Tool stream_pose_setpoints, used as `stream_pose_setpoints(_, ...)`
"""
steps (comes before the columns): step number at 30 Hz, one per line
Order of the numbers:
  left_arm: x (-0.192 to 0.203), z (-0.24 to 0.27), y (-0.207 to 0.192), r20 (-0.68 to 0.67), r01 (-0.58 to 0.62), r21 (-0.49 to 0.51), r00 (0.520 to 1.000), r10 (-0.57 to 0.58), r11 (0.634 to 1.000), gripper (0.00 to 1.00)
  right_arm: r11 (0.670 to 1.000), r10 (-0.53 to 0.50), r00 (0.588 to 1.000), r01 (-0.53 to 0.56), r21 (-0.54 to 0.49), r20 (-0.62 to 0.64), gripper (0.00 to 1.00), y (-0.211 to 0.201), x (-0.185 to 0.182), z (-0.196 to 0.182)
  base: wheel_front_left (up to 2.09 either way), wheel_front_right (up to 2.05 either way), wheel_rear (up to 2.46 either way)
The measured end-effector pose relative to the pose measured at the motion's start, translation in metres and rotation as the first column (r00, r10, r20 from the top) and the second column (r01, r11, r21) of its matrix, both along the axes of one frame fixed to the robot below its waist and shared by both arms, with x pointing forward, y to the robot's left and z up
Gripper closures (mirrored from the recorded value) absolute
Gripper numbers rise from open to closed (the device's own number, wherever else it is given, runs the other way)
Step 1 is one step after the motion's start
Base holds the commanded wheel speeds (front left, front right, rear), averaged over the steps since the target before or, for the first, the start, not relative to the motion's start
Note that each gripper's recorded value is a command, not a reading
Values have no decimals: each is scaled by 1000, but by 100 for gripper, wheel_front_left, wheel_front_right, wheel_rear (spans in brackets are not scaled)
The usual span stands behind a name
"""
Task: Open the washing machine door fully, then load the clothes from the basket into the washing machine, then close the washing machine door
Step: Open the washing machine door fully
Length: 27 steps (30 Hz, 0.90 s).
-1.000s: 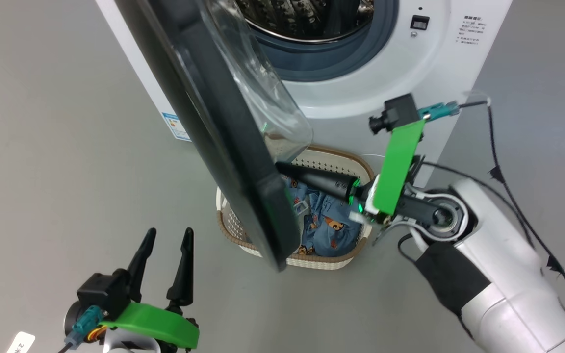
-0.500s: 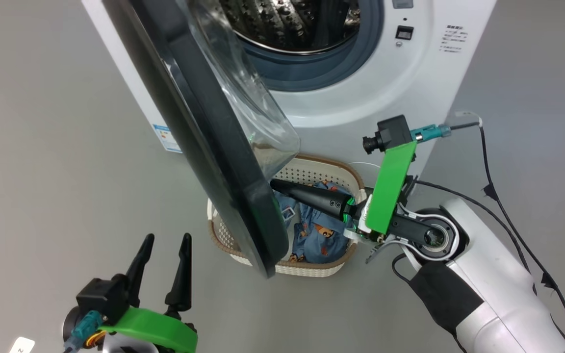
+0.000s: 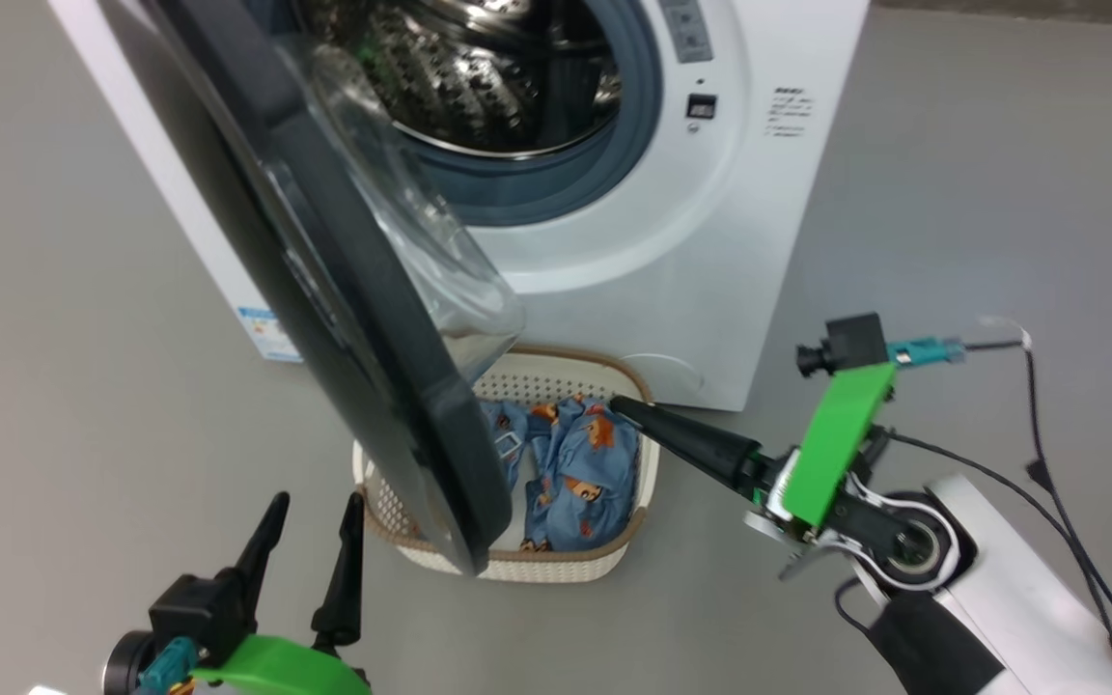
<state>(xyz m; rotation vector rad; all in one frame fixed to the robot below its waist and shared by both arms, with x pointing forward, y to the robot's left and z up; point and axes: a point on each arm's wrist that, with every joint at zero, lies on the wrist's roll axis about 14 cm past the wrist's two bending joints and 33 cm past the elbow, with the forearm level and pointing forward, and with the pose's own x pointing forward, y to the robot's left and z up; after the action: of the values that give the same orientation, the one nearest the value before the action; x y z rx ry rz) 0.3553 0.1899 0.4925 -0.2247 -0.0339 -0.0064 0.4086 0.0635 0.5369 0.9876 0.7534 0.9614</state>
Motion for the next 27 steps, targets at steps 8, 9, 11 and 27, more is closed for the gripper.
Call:
stream_pose_setpoints(8, -3, -1, -11, 1, 43, -1, 999, -43, 999, 0, 983, -152, 988, 154, -98, 32, 0, -51, -1, -21, 0, 0, 0)
stream_pose_setpoints(9, -4, -2, -12, 0, 47, -2, 999, -47, 999, 0, 978, -169, 985, 172, -119, 35, 0, -58, -3, -27, 0, 0, 0)
stream_pose_setpoints(11, -4, -2, -13, 0, 53, -1, 999, -53, 999, 0, 968, -204, 979, 206, -144, 26, 0, -72, -6, -36, 0, 0, 0)
stream_pose_setpoints(27, 4, 5, -26, 24, 99, 0, 995, -99, 995, 0, 804, -468, 865, 502, -319, 183, 0, -173, -20, -79, 0, 0, 0)
